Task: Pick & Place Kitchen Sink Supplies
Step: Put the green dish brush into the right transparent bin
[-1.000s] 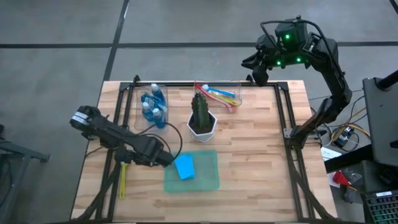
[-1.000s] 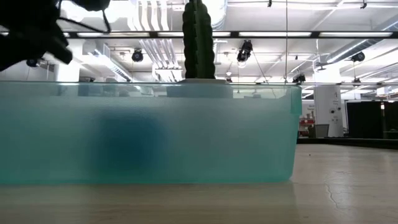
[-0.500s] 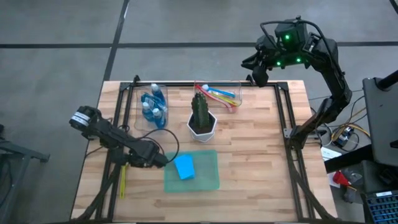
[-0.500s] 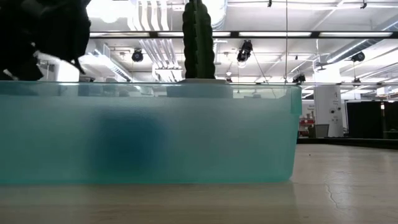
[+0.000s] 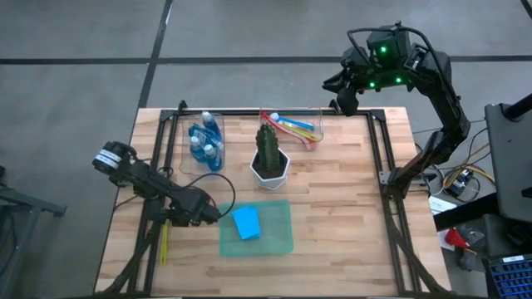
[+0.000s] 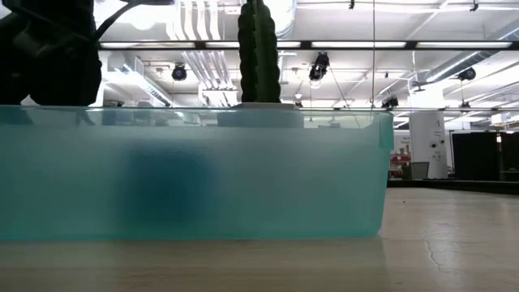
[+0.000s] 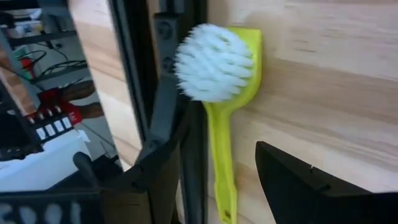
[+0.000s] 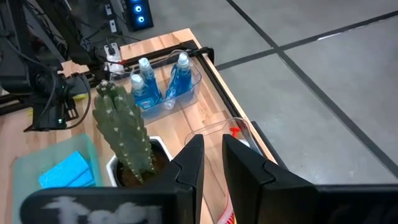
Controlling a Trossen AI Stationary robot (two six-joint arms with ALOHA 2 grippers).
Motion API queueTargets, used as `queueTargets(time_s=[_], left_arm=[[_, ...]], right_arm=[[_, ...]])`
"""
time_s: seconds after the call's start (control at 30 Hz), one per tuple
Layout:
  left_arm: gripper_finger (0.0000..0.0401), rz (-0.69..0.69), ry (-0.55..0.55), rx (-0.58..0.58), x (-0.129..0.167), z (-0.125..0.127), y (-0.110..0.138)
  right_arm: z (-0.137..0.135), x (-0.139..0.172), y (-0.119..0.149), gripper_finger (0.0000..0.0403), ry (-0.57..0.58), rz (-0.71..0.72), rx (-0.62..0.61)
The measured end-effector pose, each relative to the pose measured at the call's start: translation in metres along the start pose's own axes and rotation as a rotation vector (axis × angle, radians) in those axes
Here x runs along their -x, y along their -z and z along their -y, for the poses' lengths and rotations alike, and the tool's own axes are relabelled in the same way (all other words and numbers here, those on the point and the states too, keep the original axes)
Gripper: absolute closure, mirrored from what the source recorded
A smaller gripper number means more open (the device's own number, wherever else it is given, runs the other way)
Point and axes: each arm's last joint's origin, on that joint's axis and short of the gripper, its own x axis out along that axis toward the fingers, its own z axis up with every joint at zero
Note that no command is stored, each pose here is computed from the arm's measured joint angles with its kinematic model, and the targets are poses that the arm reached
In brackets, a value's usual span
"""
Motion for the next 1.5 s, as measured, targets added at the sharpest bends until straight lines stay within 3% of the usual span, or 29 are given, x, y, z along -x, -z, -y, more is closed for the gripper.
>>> queueTargets(time_s=[0.23,0.57,0.73,1.03,1.37,1.5], left_arm=[[0.0195,-0.043,0.05,-0.002,-0.015,0.006,-0.005],[0.0199,-0.073,0.021,-0.02,-0.026,0.004,-0.01],[0.0238,-0.104,0.072,-0.043,-0.03,0.009,-0.011],[0.0367,-0.134,0.153,-0.086,-0.025,0.01,-0.007],[0.0346,-0.107,0.289,-0.139,-0.001,0.004,0.002],[0.0362,-0.049,0.403,-0.128,0.018,-0.002,0.008]], right_arm=[[0.0,0.0,0.0,0.0346,0.0,0.0,0.004],[0.0,0.0,0.0,0.0342,0.0,0.0,0.009],[0.0,0.0,0.0,0.035,0.0,0.001,0.016],[-0.002,0.0,0.0,0.0344,-0.007,0.001,0.013],[-0.005,-0.001,0.0,0.0343,-0.018,-0.002,0.019],[-0.005,-0.001,0.0,0.0349,-0.019,-0.002,0.026]])
